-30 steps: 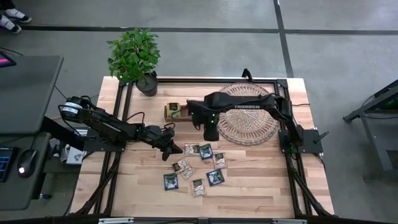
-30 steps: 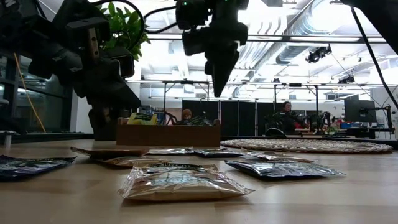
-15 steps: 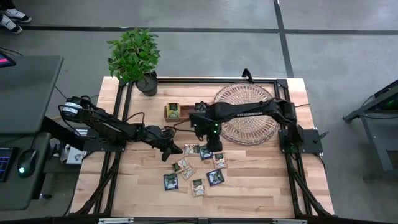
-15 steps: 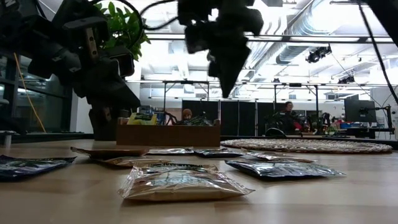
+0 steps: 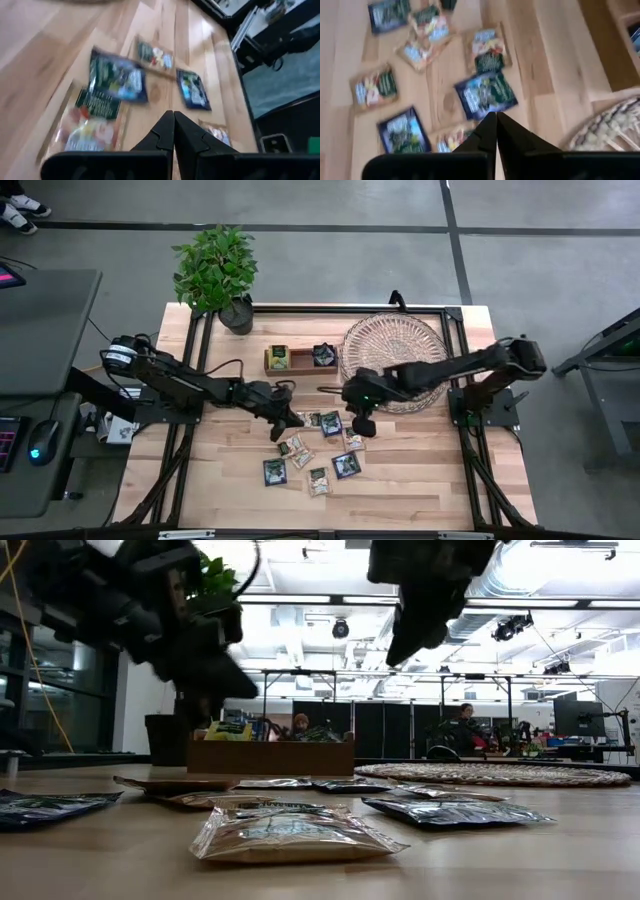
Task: Pick & Place Tea
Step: Put the blue tea bag into the right section of the wooden organizer
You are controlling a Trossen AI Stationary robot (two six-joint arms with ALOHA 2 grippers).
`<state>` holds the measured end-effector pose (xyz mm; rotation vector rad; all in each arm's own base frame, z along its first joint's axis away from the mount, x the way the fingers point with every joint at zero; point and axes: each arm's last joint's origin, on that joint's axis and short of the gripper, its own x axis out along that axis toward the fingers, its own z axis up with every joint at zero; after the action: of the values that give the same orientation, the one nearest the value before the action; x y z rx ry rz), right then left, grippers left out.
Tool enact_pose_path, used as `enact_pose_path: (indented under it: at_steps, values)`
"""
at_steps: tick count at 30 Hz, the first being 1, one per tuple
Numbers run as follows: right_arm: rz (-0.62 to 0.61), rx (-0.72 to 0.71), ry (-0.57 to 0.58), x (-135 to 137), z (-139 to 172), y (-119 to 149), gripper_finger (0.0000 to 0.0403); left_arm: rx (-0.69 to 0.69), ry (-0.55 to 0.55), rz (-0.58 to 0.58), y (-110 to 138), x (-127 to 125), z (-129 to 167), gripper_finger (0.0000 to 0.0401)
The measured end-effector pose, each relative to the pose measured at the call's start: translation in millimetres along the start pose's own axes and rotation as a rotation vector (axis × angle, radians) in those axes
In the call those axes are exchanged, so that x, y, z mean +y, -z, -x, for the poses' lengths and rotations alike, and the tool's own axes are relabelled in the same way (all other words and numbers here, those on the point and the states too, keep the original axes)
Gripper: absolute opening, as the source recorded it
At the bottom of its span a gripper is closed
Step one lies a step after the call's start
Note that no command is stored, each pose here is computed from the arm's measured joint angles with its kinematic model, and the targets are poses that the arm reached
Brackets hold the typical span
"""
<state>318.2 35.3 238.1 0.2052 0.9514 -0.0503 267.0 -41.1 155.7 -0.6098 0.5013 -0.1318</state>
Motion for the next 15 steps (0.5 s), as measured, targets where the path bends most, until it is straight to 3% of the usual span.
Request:
enact_pose_path:
  at_steps: [6, 15]
  values:
    - [-0.047, -0.066, -0.047, 12, -18, 26, 0.0002, 0.067, -0.15, -0.078, -12, -1, -25, 0.0001]
    - [-0.07, -0.191, -0.093, 12, -37, 45, 0.0001, 0.088, -0.129, 0.03, -34, 14, -37, 0.0001]
